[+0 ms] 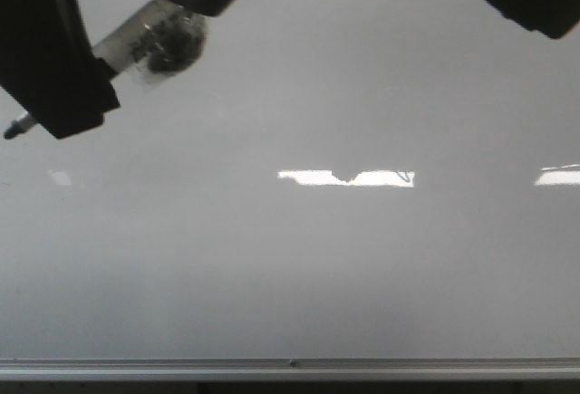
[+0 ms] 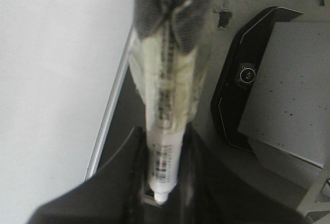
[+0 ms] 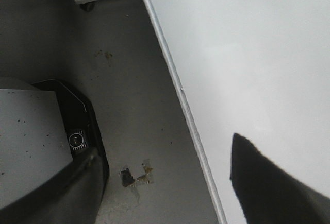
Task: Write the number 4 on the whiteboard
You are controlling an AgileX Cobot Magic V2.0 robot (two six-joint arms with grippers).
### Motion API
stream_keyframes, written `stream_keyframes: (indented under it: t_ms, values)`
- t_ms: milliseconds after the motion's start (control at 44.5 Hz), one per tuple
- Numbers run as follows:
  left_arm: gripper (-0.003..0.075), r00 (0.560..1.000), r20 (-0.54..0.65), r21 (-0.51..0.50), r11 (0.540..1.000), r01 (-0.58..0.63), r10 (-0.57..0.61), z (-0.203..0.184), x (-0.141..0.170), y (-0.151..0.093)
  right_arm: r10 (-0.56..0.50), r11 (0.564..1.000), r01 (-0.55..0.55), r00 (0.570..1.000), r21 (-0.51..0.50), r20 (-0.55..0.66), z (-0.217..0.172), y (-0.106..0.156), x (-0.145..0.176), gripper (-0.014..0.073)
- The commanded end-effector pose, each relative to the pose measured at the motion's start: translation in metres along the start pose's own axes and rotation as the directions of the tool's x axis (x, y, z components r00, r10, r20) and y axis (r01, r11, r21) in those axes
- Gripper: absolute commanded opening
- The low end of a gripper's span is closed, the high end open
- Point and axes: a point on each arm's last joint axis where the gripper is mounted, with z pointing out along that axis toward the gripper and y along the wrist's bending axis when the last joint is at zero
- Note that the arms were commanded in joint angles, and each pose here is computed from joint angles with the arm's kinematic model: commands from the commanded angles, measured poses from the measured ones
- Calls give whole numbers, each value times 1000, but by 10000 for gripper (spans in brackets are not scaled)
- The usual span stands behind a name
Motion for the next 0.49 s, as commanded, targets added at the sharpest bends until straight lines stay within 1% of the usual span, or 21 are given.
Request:
stream_keyframes:
  t_ms: [0, 90, 202, 337, 471]
  values:
    - [-20, 995, 77, -1, 998, -65, 65, -12, -14, -15, -90, 996, 92, 992, -21, 93, -5, 8, -27, 540]
    - [-20, 992, 79, 13, 995, -101, 100, -10, -18, -23, -152, 984, 161, 982, -74, 108, 4, 19, -41, 540]
    - [-20, 990, 90, 11, 994, -113, 111, -10, -20, -26, -193, 971, 206, 975, -122, 114, 17, 30, -50, 540]
    - [-20, 988, 104, 3, 994, -112, 111, -10, -22, -25, -189, 969, 209, 970, -130, 156, 26, 35, -59, 540]
    - [-20, 988, 104, 3, 994, -112, 112, -10, -22, -25, -181, 973, 201, 969, -115, 166, 32, 32, -62, 540]
